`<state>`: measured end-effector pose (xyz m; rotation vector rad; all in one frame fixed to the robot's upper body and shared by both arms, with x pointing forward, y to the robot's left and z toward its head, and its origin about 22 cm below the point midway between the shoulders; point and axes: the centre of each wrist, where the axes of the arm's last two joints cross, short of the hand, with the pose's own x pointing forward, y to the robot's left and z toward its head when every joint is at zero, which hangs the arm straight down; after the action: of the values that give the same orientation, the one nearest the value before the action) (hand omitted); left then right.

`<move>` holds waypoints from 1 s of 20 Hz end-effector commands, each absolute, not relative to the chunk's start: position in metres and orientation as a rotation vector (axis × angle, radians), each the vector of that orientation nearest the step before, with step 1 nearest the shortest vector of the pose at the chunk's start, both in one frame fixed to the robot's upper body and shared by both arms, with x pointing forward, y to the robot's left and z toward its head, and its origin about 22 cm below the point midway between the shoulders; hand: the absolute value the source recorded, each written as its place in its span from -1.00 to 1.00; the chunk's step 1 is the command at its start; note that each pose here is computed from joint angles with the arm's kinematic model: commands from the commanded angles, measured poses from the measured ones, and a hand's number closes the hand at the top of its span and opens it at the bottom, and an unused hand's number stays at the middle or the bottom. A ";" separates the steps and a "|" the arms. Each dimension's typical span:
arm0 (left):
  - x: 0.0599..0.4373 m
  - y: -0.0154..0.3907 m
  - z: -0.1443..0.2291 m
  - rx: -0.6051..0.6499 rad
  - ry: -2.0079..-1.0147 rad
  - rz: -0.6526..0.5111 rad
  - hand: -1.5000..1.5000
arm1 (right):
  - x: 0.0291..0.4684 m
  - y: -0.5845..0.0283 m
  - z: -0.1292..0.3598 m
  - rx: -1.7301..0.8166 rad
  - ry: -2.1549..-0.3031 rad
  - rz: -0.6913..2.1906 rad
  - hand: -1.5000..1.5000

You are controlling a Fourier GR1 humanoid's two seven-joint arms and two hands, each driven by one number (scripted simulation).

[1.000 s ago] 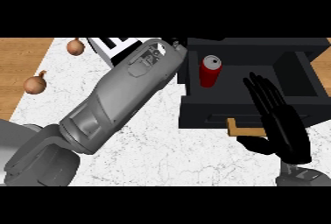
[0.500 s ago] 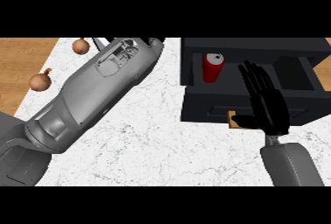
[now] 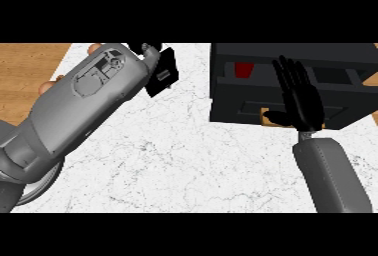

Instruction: Pick up the can, place it into the drawer and close the drawer

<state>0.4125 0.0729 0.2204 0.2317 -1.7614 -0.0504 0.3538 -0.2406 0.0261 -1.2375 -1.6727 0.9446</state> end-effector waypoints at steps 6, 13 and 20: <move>0.401 0.115 0.225 0.245 -1.738 -0.024 -1.00 | 0.388 -0.230 0.003 -1.286 -1.663 0.869 -1.00; 0.385 0.125 0.193 0.241 -1.717 -0.067 -1.00 | 0.420 -0.237 0.028 -1.356 -1.656 0.837 -1.00; 0.370 0.138 0.189 0.225 -1.721 -0.071 -1.00 | 0.443 -0.213 0.054 -1.380 -1.676 0.835 -1.00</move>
<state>0.3777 0.1265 0.1904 0.2335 -1.7273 -0.0696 0.4356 -0.2220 0.0502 -1.3878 -1.6760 0.8455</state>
